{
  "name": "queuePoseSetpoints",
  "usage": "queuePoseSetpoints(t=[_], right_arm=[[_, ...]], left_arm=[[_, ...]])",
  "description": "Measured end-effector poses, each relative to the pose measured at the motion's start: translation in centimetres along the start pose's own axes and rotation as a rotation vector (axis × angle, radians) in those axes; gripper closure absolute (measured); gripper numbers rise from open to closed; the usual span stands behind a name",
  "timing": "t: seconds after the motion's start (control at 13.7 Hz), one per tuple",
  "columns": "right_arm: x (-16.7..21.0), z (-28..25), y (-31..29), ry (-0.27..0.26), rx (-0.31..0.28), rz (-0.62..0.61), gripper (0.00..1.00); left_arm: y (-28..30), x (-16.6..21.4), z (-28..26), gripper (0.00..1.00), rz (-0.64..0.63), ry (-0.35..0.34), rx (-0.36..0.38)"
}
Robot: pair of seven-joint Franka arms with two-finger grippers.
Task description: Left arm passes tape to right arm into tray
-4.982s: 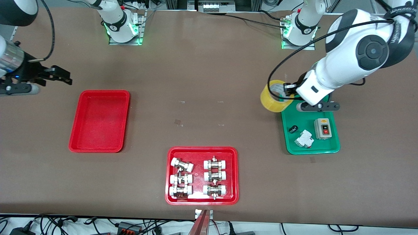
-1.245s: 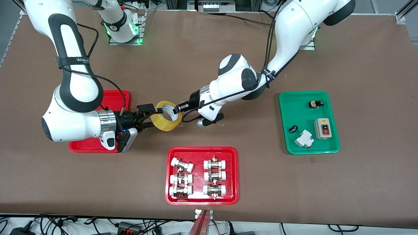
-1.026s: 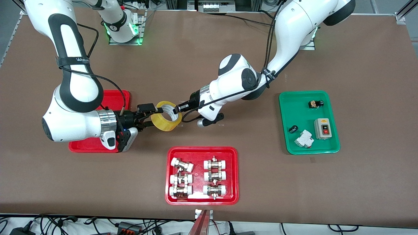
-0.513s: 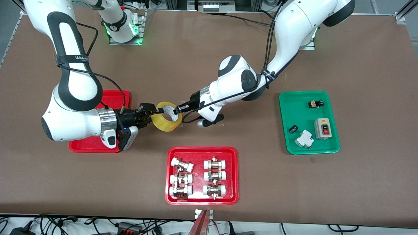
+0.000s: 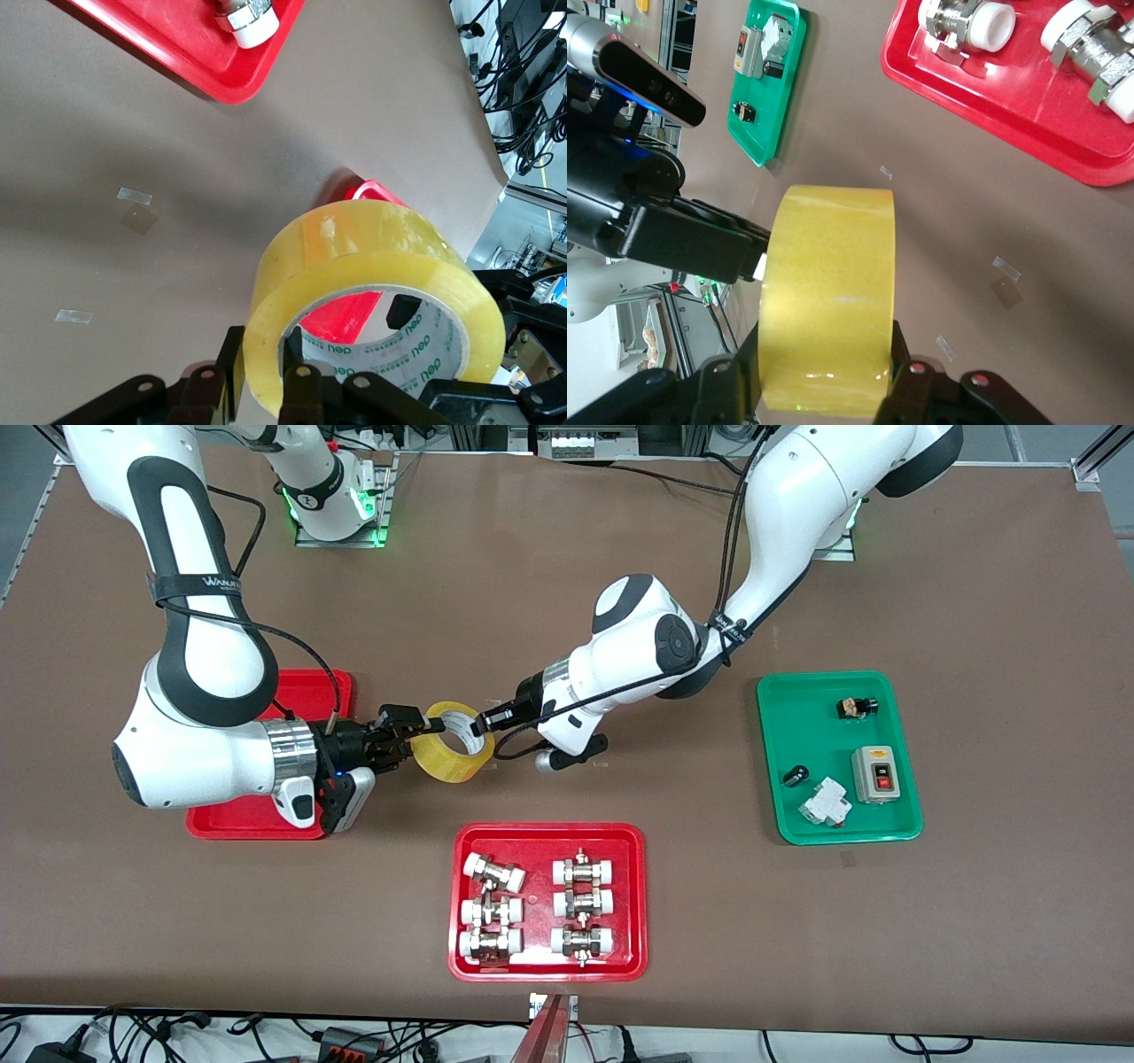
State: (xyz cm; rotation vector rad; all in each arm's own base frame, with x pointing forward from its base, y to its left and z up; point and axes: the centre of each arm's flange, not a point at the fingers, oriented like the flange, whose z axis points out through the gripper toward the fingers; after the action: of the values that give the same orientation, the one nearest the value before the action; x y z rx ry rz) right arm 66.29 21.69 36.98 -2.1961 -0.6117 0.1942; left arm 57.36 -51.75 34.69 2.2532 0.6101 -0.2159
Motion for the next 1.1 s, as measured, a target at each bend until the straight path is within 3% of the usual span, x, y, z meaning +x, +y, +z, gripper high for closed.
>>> queuePoseSetpoints(t=[0.07,0.37,0.59,0.81,1.1], right_arm=[[0.0,0.0,0.0,-0.002,-0.002,-0.001,0.46],[-0.1,0.1,0.3,-0.003,-0.003,0.001,0.46],[-0.1,0.1,0.3,-0.006,-0.008,0.000,0.46],[-0.3,0.2,1.0,-0.015,-0.019,0.010,0.46],[-2.3,-1.5,5.9,-0.036,-0.087,0.141,0.46]], left_arm=[[0.1,0.1,-0.1,0.75,0.000,0.002,-0.003],[0.8,1.4,-1.6,0.32,0.005,0.019,-0.028],[0.2,3.5,-3.9,0.04,0.092,-0.021,0.038],[0.2,5.9,-9.8,0.00,0.136,-0.063,0.121],[-0.1,10.2,-23.7,0.00,0.115,-0.010,0.172]])
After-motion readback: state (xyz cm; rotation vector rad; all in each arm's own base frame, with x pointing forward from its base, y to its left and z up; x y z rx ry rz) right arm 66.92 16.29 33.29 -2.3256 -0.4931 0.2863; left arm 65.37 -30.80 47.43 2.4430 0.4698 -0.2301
